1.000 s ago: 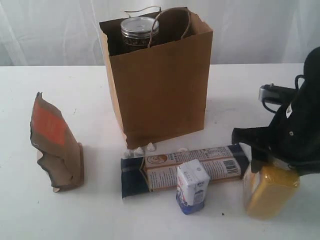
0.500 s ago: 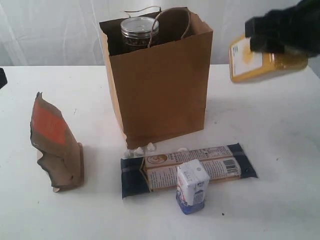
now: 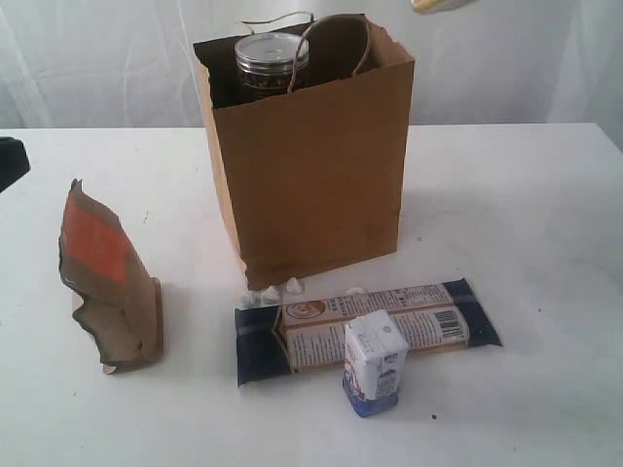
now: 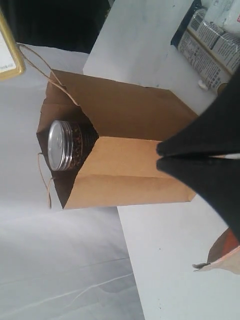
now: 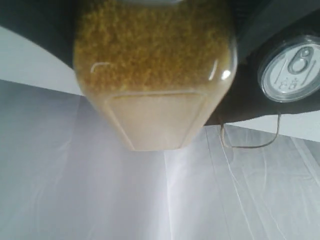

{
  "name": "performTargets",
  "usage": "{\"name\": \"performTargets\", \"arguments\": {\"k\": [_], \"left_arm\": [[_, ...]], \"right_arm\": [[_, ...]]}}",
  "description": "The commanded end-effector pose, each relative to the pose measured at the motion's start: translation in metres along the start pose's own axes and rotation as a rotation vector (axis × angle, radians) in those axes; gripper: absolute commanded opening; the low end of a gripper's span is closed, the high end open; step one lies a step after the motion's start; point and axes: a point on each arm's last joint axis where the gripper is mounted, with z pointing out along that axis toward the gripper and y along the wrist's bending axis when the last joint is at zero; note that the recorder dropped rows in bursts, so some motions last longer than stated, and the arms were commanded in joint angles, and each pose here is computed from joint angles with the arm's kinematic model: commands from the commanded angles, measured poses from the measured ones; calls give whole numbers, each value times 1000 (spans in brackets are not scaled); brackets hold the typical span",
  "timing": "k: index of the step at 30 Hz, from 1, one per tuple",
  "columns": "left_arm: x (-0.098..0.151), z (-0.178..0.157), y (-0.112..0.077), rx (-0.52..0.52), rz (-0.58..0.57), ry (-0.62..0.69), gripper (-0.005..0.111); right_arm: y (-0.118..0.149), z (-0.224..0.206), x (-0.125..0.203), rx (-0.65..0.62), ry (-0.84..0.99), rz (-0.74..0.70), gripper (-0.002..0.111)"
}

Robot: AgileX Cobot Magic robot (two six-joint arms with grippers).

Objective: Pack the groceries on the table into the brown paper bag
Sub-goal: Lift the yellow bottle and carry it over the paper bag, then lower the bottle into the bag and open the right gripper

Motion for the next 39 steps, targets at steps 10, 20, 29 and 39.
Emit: {"name": "performTargets", "arguments": {"k": [10, 20, 29, 39], "left_arm": [[1, -1, -1, 6, 12, 1, 0], [2, -1, -1, 6, 11, 3, 0], [2, -1, -2, 19, 11, 5, 0], [2, -1, -3, 34, 11, 7, 0]], "right_arm": [[11, 63, 5, -131, -38, -123, 0], [33, 97, 26, -183, 10, -223, 0], [36, 123, 29, -184, 135, -211, 0], [33, 137, 22, -131, 237, -200, 0]]}}
